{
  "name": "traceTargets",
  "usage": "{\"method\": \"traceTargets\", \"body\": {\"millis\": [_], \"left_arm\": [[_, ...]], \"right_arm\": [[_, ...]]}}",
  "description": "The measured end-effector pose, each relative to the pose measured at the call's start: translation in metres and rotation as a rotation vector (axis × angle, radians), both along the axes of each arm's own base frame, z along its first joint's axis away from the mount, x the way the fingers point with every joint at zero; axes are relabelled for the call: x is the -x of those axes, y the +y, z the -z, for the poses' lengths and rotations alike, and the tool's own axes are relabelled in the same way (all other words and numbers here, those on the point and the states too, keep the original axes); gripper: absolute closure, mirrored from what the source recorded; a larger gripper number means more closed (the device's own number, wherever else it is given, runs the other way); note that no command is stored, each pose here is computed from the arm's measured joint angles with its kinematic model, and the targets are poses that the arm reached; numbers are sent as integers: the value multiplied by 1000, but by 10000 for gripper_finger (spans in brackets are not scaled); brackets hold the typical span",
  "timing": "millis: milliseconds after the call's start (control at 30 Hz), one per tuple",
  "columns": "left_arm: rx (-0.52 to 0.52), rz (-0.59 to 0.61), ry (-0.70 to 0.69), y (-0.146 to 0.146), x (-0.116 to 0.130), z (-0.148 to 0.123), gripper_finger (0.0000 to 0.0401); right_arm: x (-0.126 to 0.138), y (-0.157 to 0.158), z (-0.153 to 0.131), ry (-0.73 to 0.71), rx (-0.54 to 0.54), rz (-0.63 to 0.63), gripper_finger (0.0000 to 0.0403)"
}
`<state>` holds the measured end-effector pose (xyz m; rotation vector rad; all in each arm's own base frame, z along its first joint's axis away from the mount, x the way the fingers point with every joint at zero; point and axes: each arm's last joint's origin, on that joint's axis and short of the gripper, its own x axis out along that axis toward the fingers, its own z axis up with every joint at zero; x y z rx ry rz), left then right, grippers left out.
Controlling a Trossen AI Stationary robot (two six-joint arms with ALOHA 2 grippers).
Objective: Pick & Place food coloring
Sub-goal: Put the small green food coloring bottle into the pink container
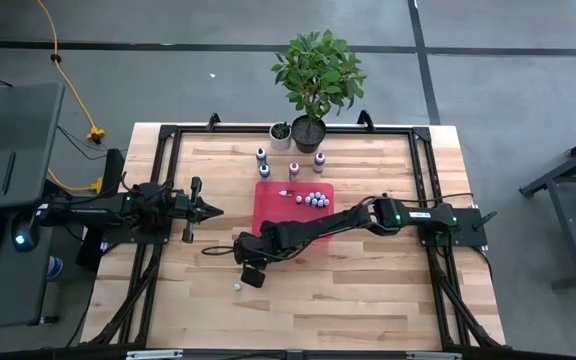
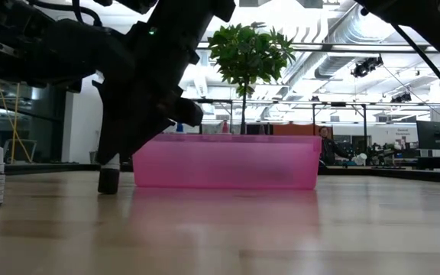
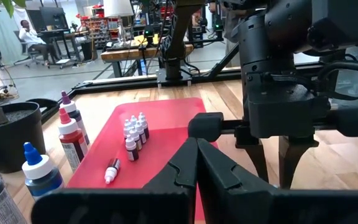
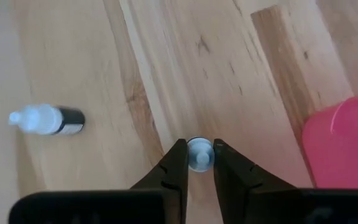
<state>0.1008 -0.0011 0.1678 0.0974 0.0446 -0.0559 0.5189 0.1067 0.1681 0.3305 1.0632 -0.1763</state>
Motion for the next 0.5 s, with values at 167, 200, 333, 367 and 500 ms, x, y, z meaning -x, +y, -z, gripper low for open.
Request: {"method": "traceTargets", "body": {"millis": [167, 200, 333, 367, 500], "left_arm": [[0, 0, 0, 0, 0, 0, 401], [0, 0, 0, 0, 0, 0, 401], [0, 0, 0, 0, 0, 0, 401], [0, 0, 0, 0, 0, 0, 401], [0, 0, 0, 0, 0, 0, 401]], "right_arm": [[0, 1, -4, -4, -23, -9, 358], [0, 1, -7, -5, -39, -17, 358], [-2, 3, -18, -31, -83, -39, 358], [-3, 3, -22, -35, -88, -42, 358], [-3, 4, -40, -56, -93, -44, 358]]}}
